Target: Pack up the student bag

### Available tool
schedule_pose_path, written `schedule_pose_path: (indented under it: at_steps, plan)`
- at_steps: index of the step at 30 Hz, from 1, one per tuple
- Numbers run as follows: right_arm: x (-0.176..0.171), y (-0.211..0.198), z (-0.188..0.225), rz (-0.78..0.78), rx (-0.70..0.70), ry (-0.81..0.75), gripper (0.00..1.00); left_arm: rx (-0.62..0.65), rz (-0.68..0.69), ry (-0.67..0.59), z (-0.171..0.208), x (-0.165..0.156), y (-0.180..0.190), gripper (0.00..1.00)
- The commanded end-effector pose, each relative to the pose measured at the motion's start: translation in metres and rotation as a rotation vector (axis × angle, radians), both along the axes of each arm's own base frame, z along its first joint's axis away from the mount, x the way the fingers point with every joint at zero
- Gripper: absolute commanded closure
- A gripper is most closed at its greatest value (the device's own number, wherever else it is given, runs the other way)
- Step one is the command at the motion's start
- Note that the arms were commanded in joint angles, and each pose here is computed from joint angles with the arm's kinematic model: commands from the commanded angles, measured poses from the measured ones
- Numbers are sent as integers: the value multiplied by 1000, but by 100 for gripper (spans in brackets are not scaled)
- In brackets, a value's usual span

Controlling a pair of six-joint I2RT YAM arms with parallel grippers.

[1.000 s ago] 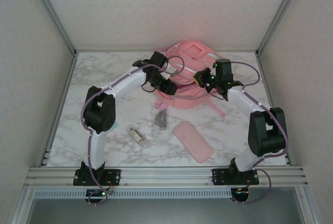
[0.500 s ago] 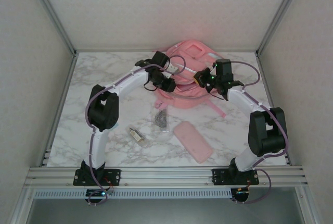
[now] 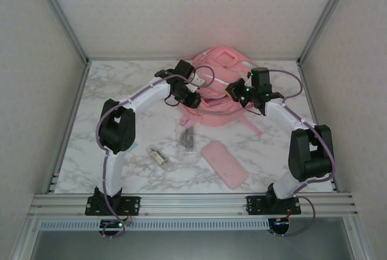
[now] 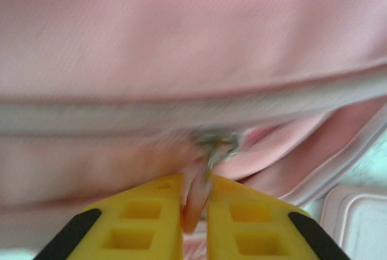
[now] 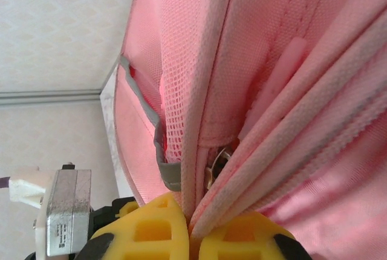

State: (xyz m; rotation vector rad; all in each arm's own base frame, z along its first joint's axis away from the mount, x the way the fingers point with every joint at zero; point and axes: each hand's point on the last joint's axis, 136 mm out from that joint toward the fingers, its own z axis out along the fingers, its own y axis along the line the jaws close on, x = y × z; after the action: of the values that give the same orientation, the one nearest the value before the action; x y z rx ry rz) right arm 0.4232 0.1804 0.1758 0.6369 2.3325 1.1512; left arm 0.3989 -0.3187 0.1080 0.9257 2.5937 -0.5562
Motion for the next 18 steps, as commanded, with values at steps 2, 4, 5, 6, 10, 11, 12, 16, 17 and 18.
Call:
schedule_pose_path:
  at_steps: [2, 4, 5, 6, 10, 11, 12, 16, 17, 18]
  plan:
    - [20, -23, 49, -21, -58, -177, 100, 48, 16, 32, 6, -2, 37, 91]
    - [20, -22, 48, -9, -58, -174, 100, 35, 17, 23, 8, 1, 34, 99]
    - [20, -21, 49, -4, -53, -175, 100, 23, 20, 16, 10, 3, 32, 100]
    - [19, -20, 50, 2, -49, -177, 100, 11, 23, 13, 11, 4, 30, 100]
    - [18, -18, 51, 12, -42, -178, 100, -70, 10, 4, 26, -2, 13, 87]
    - [19, -17, 53, 14, -37, -183, 100, -85, 4, -11, 29, -5, 8, 80]
    - [19, -16, 53, 19, -35, -183, 100, -94, -1, -22, 31, -7, 5, 73]
    - [20, -14, 55, 29, -25, -190, 100, -116, -25, -78, 32, -13, -12, 54]
    - [20, -14, 55, 30, -23, -189, 100, -114, -26, -84, 30, -11, -14, 53]
    - [20, -13, 55, 32, -20, -190, 100, -110, -27, -87, 28, -10, -17, 52]
